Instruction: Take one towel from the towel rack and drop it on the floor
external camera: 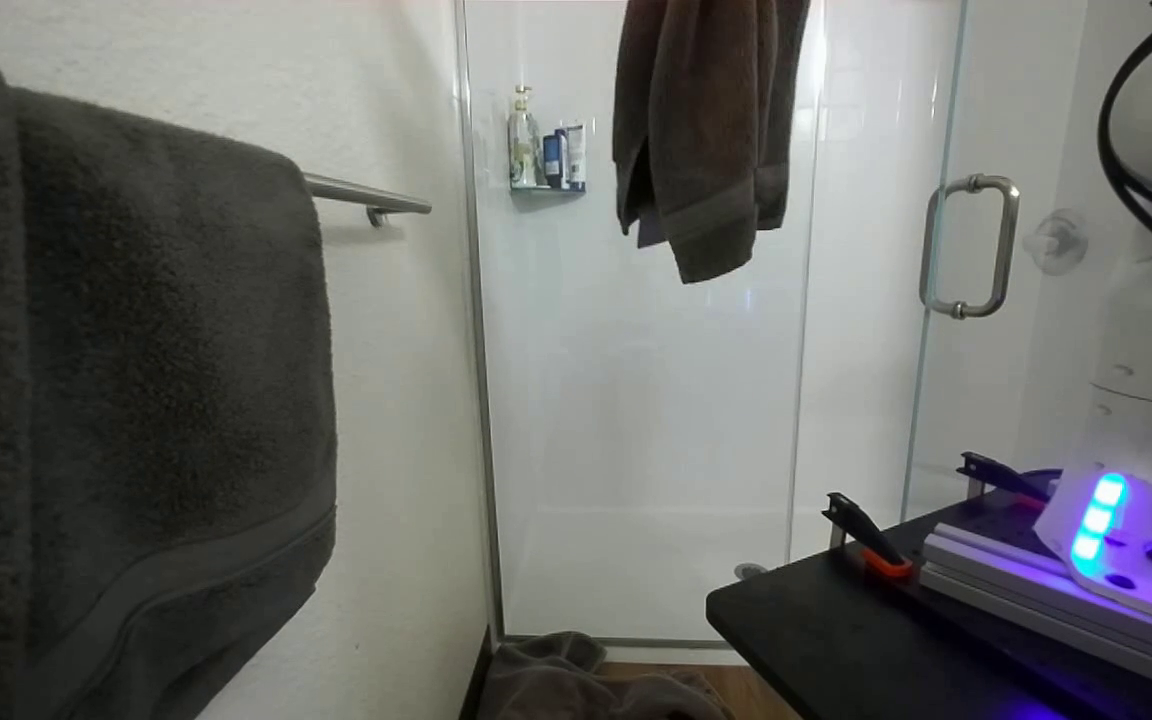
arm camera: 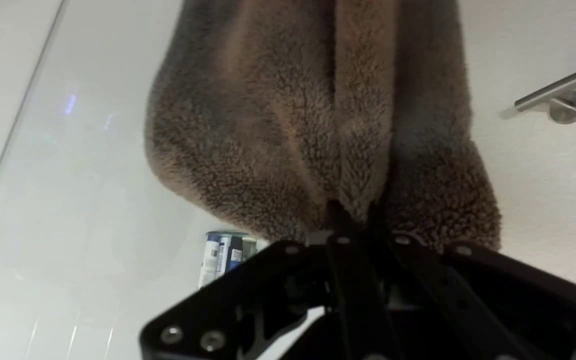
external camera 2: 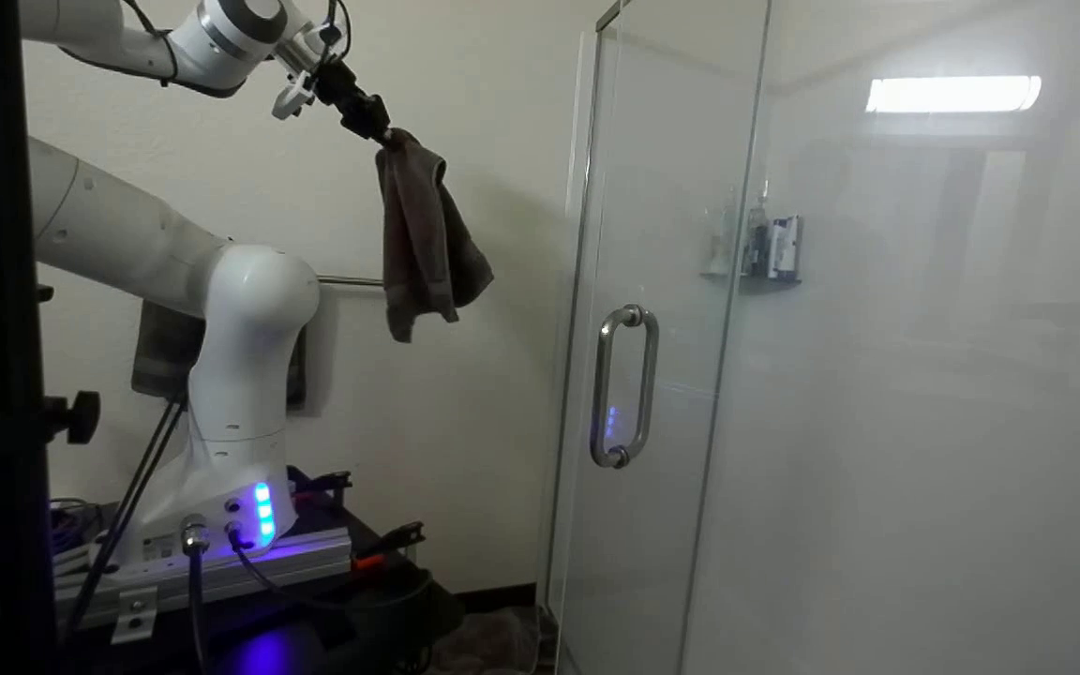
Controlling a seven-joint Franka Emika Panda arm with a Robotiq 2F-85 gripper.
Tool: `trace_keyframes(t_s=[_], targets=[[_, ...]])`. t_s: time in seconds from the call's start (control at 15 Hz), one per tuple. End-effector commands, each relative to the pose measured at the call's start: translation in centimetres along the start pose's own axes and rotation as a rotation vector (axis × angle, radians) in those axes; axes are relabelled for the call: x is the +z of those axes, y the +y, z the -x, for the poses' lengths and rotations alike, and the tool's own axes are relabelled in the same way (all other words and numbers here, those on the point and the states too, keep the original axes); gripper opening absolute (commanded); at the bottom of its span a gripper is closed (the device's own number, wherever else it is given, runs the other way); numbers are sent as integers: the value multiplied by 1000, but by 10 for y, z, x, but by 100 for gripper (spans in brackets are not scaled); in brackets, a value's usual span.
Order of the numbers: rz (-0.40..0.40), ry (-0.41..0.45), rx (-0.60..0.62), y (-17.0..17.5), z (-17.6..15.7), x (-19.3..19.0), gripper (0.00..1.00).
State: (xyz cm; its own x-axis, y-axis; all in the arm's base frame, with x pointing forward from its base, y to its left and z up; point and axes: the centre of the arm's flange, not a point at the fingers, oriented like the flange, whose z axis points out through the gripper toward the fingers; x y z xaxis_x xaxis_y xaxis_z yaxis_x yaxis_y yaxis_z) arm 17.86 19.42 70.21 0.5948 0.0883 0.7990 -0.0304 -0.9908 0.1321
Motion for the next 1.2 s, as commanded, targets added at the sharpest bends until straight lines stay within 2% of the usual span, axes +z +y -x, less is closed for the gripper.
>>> trace_keyframes(t_s=[0.0, 0.33, 0.53, 0.73, 0.93, 1.0, 1.13], targets=[[-170, 8, 111, 13, 27, 53, 2], [-405, -41, 258, -7, 80, 113, 2], [-534, -113, 348, -15, 112, 137, 2], [-631, -246, 403, -29, 114, 151, 2], [-621, -441, 445, -34, 122, 169, 2], [-527, -482, 451, -32, 123, 172, 2], [-417, -539, 446, -28, 124, 180, 2]])
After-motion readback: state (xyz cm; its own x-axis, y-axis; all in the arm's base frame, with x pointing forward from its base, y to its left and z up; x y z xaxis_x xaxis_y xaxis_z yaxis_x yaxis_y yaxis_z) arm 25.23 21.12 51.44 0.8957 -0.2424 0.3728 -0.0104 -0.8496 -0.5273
